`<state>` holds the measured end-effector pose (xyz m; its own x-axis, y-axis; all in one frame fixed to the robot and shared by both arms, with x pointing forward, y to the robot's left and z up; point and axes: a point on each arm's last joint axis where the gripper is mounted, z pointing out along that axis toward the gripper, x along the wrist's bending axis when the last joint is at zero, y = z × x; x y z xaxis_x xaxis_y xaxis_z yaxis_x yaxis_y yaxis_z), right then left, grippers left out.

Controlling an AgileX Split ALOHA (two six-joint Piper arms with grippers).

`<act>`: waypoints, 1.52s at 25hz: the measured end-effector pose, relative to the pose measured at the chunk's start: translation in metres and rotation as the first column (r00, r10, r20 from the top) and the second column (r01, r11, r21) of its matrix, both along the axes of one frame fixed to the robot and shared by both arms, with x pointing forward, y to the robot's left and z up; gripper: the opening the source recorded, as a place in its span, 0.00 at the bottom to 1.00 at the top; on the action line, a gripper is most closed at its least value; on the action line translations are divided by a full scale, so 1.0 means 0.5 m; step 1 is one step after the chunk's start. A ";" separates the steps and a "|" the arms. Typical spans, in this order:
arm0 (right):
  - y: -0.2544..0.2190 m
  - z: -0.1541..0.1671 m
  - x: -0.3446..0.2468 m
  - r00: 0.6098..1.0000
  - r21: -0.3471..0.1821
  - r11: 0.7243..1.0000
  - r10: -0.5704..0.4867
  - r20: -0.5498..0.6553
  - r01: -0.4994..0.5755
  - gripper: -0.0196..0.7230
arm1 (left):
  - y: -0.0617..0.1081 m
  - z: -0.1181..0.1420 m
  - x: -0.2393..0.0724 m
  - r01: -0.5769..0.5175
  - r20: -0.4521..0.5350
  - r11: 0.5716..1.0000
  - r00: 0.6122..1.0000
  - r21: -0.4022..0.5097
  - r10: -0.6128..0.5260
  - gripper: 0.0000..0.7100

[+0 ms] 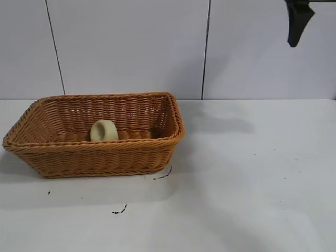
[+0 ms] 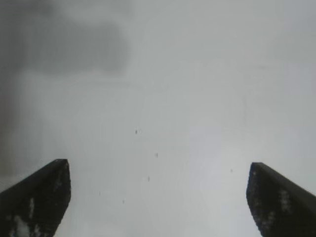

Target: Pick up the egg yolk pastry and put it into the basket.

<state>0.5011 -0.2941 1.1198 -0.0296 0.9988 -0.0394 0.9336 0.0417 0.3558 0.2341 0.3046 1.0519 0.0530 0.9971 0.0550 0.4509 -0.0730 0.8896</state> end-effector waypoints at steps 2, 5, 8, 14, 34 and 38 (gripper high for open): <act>0.000 -0.013 -0.071 1.000 0.010 1.000 0.000 -0.007 0.000 0.96 | 0.000 0.000 0.000 0.000 0.000 1.000 1.000 0.000 0.000 0.98; -0.002 -0.037 -0.169 1.000 0.019 1.000 0.000 0.000 0.000 0.96 | 0.000 0.000 0.000 0.000 0.000 1.000 1.000 0.000 0.000 0.98; -0.004 -0.060 -0.259 0.997 0.029 1.000 -0.010 0.078 0.008 0.96 | 0.000 0.000 0.000 0.000 0.000 1.000 1.000 0.000 0.000 0.98; -0.005 -0.121 -0.381 0.952 0.055 0.998 -0.014 0.306 -0.003 0.96 | 0.000 0.000 0.000 0.000 0.000 1.000 1.000 0.000 0.000 0.98; -0.007 -0.135 -0.531 0.724 0.074 0.997 -0.024 0.690 -0.038 0.96 | 0.000 0.000 0.000 0.000 0.000 1.000 1.000 0.000 0.000 0.98; -0.007 -0.134 -0.531 0.722 0.073 0.997 -0.023 0.692 -0.038 0.96 | 0.000 0.000 0.000 0.000 0.000 1.000 1.000 0.000 0.000 0.98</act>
